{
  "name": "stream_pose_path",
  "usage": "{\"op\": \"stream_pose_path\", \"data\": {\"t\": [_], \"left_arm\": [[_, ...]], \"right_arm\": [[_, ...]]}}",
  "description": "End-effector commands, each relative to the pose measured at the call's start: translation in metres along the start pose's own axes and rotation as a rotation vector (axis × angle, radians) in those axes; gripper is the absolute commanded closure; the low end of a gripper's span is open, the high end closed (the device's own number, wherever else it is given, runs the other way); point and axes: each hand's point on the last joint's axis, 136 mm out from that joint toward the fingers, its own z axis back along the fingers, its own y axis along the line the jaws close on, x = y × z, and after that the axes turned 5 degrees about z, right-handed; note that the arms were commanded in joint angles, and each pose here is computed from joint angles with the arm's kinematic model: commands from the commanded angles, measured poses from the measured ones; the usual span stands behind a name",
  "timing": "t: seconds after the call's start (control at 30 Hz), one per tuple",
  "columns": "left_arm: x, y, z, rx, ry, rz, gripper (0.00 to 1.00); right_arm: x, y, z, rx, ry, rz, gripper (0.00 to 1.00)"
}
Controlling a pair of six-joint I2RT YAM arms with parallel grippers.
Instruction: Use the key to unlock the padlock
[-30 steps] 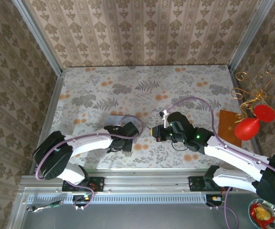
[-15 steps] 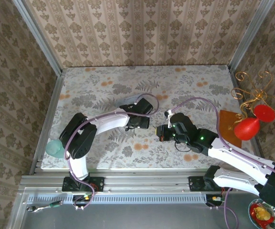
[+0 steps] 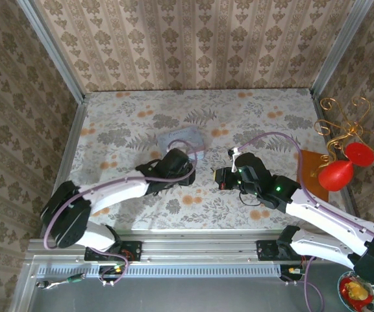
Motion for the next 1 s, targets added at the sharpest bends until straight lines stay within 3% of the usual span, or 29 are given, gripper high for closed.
{"op": "stream_pose_path", "data": {"t": [0.0,0.4,0.5,0.97], "left_arm": [[0.018,-0.02,0.001,-0.144,-0.141,0.077,0.44],[0.023,0.001,-0.034,-0.263,-0.234,0.272,0.44],[0.023,0.011,-0.047,-0.239,-0.228,0.306,0.45],[0.024,0.021,-0.085,-0.203,-0.216,0.318,0.48]], "right_arm": [[-0.001,-0.003,-0.002,-0.009,0.003,-0.023,1.0],[-0.005,-0.003,-0.001,0.029,-0.017,-0.077,1.0],[-0.005,-0.001,0.0,0.035,-0.013,-0.073,1.0],[-0.008,-0.001,0.003,0.045,-0.012,-0.091,1.0]]}}
